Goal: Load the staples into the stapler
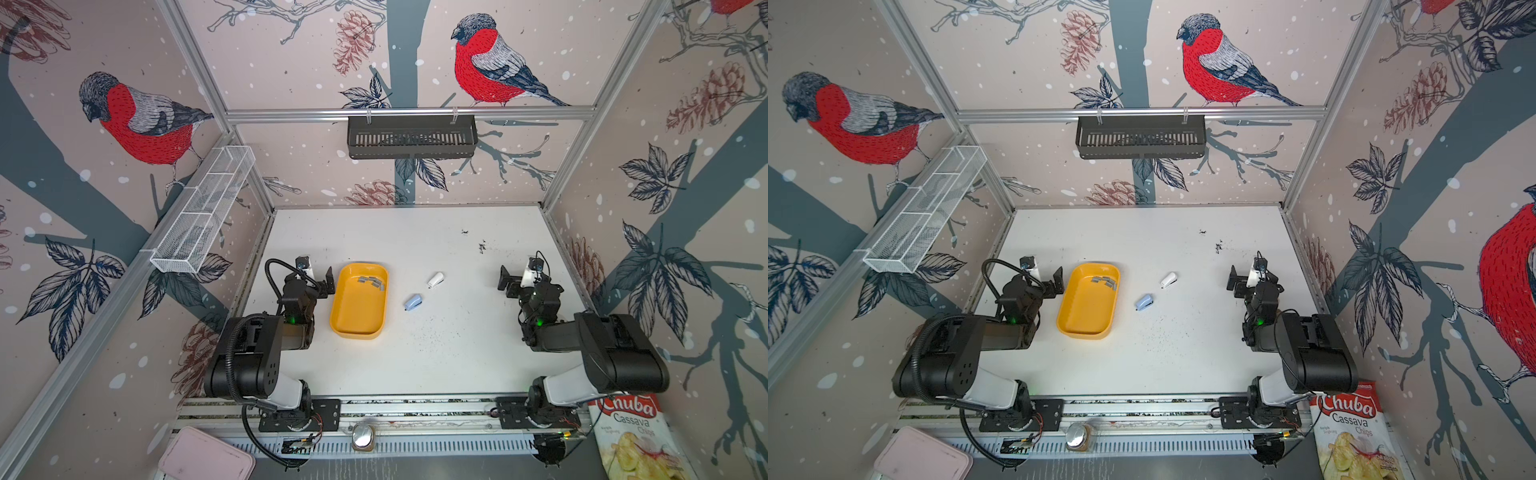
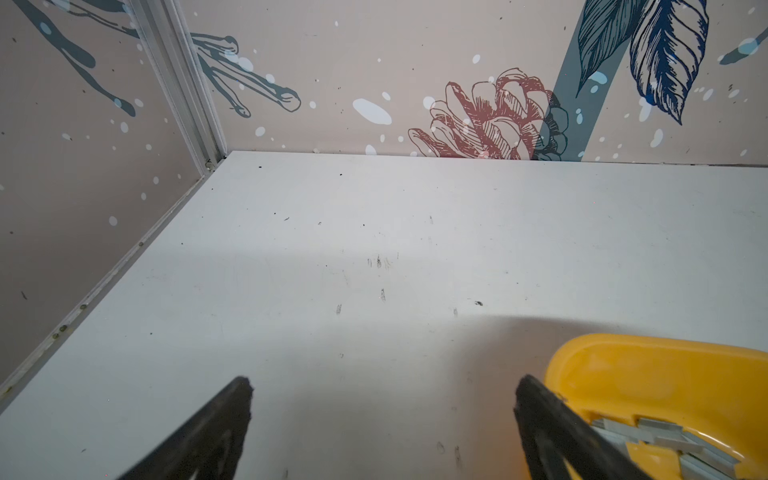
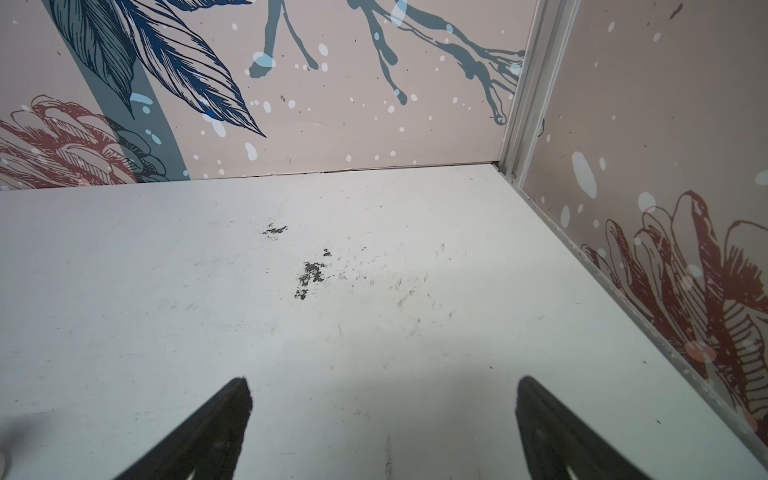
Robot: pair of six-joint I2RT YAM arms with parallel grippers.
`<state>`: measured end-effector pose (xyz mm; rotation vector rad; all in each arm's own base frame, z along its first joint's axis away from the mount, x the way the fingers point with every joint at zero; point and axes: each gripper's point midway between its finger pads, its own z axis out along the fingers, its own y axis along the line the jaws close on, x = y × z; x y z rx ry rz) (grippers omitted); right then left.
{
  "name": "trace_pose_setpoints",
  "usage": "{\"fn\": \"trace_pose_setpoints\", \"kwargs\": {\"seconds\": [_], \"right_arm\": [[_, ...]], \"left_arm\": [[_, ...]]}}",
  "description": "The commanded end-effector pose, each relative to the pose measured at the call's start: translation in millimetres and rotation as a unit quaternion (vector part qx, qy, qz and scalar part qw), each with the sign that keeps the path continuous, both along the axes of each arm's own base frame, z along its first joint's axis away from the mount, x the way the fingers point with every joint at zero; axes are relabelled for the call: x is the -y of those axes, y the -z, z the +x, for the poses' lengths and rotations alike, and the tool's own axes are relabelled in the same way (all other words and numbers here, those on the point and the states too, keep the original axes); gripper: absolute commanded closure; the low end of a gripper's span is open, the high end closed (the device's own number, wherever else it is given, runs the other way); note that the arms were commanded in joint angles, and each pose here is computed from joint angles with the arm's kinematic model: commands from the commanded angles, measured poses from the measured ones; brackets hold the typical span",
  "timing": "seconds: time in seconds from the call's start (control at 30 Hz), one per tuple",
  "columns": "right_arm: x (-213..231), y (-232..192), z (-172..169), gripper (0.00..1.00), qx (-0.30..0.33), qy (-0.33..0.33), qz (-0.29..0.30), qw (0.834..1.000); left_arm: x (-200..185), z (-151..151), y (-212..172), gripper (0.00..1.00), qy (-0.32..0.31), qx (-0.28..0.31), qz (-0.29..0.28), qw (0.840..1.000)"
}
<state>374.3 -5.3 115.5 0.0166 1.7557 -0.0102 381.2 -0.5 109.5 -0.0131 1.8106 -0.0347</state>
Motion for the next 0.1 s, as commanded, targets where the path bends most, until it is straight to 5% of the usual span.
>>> {"fn": "trace_pose_setpoints", "kwargs": {"seconds": [0.0,0.07], "right_arm": [[-0.8,-7.6,2.1,0.00,0.014,-0.002,0.001,1.000],[-0.6,-9.3,-0.8,0.00,0.020,0.002,-0.001,1.000]], "left_arm": [[2.0,2.0,-10.9,0.02,0.009,0.023,0.005,1.000],[1.8,2.4,-11.8,0.02,0.008,0.024,0.005,1.000]]}}
